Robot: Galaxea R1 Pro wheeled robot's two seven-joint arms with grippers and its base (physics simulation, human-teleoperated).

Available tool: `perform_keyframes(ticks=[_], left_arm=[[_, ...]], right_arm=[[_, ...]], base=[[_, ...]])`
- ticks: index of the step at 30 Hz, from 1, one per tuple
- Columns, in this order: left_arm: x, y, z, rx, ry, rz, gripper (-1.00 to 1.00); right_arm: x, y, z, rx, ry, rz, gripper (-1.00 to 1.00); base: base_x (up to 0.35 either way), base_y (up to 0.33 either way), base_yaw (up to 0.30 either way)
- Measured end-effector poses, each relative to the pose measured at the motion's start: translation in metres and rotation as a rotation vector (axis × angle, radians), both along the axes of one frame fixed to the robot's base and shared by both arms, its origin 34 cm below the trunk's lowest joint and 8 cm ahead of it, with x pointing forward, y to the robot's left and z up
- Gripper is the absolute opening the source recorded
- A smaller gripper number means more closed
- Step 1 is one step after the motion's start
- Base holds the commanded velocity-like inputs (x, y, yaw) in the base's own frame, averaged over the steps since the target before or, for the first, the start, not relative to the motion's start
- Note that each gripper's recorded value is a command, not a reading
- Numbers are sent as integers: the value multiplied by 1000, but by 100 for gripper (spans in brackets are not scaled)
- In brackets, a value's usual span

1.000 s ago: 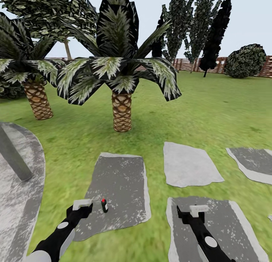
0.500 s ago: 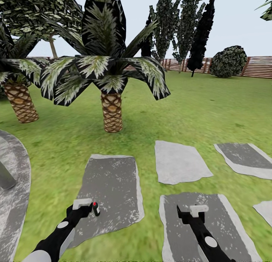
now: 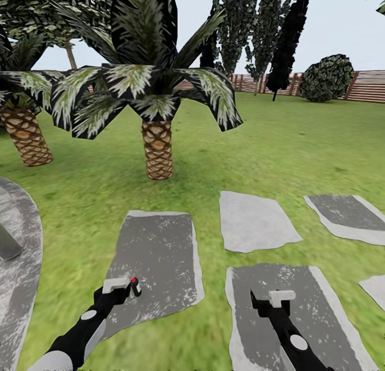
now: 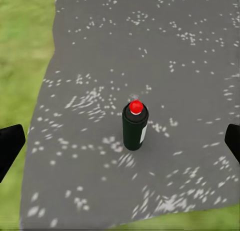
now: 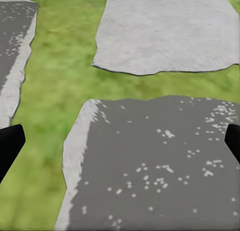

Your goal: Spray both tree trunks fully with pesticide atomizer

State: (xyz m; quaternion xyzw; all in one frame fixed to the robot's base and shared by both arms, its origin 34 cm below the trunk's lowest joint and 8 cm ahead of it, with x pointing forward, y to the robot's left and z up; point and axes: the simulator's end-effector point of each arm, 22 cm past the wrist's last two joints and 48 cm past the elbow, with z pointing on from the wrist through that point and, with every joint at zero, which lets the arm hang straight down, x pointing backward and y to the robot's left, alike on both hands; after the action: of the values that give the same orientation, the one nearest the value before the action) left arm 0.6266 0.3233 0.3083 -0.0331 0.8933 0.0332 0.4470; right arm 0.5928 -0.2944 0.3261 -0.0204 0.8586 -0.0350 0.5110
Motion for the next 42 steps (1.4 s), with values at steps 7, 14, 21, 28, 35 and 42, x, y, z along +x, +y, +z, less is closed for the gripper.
perform_keyframes(ticks=[7, 14, 21, 28, 35, 42], left_arm=[[15, -1, -3, 0, -8, -2, 100], [8, -1, -24, -1, 27, -2, 100], [-6, -7, -50, -8, 72, -6, 100], [-18, -6, -73, -5, 115, -7, 100], [-29, -5, -94, -4, 154, -4, 100], [-39, -5, -112, -3, 183, -5, 100]], right_arm=[[-7, 0, -20, 0, 38, -1, 100], [-16, -1, -41, 0, 79, -2, 100], [-25, -1, -61, 0, 118, -2, 100], [-35, 0, -81, 0, 158, 0, 100], [-46, 0, -101, 1, 198, 0, 100], [-57, 0, -118, 0, 234, 0, 100]], base=[[0, 0, 0], [0, 0, 0], [0, 0, 0], [0, 0, 0], [0, 0, 59], [0, 0, 88]])
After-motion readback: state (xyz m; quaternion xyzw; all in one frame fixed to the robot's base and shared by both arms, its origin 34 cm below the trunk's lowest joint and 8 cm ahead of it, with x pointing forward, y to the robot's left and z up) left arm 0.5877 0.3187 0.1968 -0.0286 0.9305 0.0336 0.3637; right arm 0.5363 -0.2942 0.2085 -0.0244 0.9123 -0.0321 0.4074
